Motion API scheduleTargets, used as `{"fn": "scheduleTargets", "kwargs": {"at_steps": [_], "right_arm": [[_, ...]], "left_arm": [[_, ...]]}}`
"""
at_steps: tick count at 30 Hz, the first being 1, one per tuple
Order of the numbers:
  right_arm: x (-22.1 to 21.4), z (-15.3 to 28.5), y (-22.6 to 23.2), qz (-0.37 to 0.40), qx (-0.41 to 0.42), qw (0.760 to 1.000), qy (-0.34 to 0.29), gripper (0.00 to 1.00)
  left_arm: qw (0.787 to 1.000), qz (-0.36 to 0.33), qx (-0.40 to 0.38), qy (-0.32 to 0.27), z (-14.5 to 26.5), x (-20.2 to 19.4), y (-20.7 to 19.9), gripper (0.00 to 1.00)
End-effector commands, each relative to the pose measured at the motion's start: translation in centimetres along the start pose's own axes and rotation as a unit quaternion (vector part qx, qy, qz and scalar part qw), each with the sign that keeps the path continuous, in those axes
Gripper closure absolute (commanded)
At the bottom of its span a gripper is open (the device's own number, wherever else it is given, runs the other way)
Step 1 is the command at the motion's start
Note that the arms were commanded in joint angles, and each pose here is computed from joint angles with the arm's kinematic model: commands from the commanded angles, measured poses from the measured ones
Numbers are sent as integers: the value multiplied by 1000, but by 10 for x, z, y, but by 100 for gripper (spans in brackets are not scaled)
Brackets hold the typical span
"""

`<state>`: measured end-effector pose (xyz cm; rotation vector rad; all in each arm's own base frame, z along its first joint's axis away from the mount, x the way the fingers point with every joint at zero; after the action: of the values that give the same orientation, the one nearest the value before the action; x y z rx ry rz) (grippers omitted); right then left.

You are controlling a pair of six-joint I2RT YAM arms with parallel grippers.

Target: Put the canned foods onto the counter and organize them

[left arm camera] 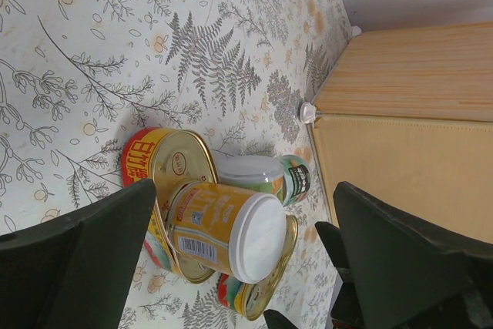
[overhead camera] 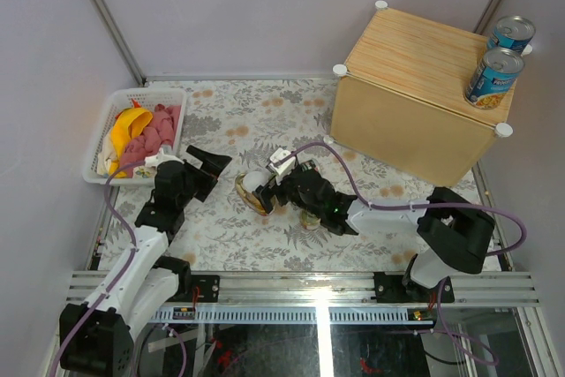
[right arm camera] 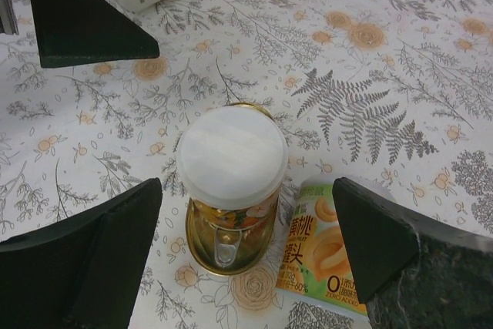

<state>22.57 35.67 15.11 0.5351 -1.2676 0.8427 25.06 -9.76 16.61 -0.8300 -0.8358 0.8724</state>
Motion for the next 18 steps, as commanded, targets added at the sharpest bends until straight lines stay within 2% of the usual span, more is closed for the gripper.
{"fn": "scheduleTargets", "kwargs": {"at_steps": [1, 18], "right_arm": [[24, -6, -1, 4, -12, 998, -69, 0], [12, -20, 7, 5, 6, 996, -85, 1]], "left_arm": [[1000, 12, -7, 1, 0, 3, -3, 0], [1000, 6, 6, -3, -10, 9, 2, 0]]}}
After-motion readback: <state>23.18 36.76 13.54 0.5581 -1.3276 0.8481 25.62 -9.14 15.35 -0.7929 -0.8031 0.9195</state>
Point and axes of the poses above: each gripper's point midway between its finger pads, its own z axis back along the fingers, its own y axis along the line the jaws close on, x = y × z, the point moved 4 cm from there along z, back along the fingers, and after that the axes turned 6 degrees about z, right-handed, at the moved point
